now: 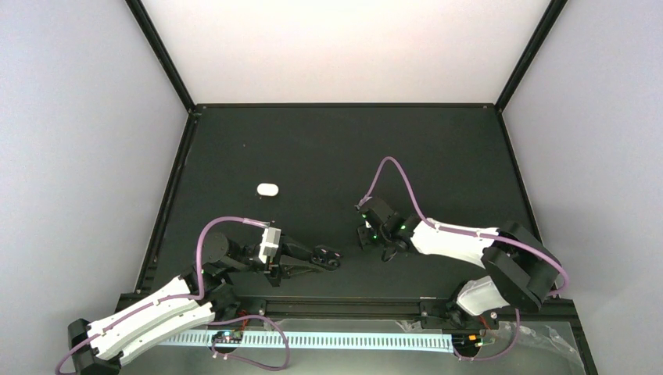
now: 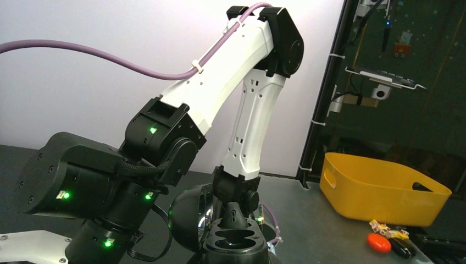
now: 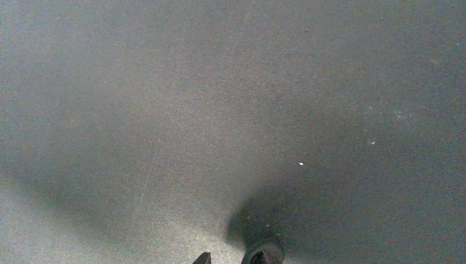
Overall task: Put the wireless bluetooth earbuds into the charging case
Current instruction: Pick up the earbud from the center of the board, then place the earbud in the charging case.
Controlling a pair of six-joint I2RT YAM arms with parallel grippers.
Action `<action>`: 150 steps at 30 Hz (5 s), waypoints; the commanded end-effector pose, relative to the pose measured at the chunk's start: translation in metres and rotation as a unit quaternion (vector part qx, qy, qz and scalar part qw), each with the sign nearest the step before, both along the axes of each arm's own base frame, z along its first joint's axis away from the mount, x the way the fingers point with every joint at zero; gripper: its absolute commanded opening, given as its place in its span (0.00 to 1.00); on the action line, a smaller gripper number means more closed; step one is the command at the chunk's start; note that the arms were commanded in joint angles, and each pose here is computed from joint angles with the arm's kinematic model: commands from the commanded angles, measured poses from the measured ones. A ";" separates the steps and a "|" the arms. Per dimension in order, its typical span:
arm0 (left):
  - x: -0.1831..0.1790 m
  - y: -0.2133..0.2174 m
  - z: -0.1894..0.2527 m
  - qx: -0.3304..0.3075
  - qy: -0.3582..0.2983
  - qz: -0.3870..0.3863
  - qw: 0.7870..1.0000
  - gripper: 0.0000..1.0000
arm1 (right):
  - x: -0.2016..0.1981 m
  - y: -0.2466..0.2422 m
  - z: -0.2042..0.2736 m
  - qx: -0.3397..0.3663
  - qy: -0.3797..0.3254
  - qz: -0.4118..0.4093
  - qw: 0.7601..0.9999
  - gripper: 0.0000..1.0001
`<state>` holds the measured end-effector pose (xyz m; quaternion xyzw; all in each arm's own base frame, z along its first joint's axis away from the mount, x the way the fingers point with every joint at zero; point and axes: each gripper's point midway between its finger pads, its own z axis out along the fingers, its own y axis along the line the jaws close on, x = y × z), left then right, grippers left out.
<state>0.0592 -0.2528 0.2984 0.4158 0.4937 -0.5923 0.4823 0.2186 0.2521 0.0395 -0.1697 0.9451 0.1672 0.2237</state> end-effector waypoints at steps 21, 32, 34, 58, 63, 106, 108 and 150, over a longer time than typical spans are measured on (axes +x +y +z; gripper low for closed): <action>-0.002 0.004 0.019 -0.020 -0.020 0.006 1.000 0.02 | 0.005 -0.019 0.001 -0.041 -0.018 -0.023 0.999 0.11; -0.002 0.004 0.020 -0.021 -0.021 0.006 1.000 0.02 | 0.005 -0.021 0.002 -0.045 -0.020 -0.026 0.998 0.04; -0.002 0.004 0.019 -0.020 -0.021 0.007 1.000 0.02 | 0.006 -0.021 0.003 -0.045 -0.023 -0.028 0.998 0.01; -0.001 0.009 0.027 -0.034 -0.023 0.017 0.999 0.02 | 0.002 -0.007 0.116 0.110 -0.156 0.027 0.981 0.01; -0.001 0.010 0.030 -0.040 -0.025 0.019 0.999 0.02 | -0.008 -0.023 0.188 0.160 -0.244 0.039 0.955 0.01; -0.007 0.006 0.051 -0.047 -0.041 -0.003 0.998 0.02 | -0.157 0.006 0.366 0.346 -0.241 0.432 0.797 0.01; -0.007 0.006 0.049 -0.044 -0.040 -0.004 0.998 0.02 | -0.153 0.006 0.358 0.329 -0.238 0.429 0.807 0.01; -0.005 -0.001 0.043 -0.020 -0.044 -0.008 0.999 0.02 | -0.175 0.076 0.353 0.246 -0.254 0.492 0.796 0.01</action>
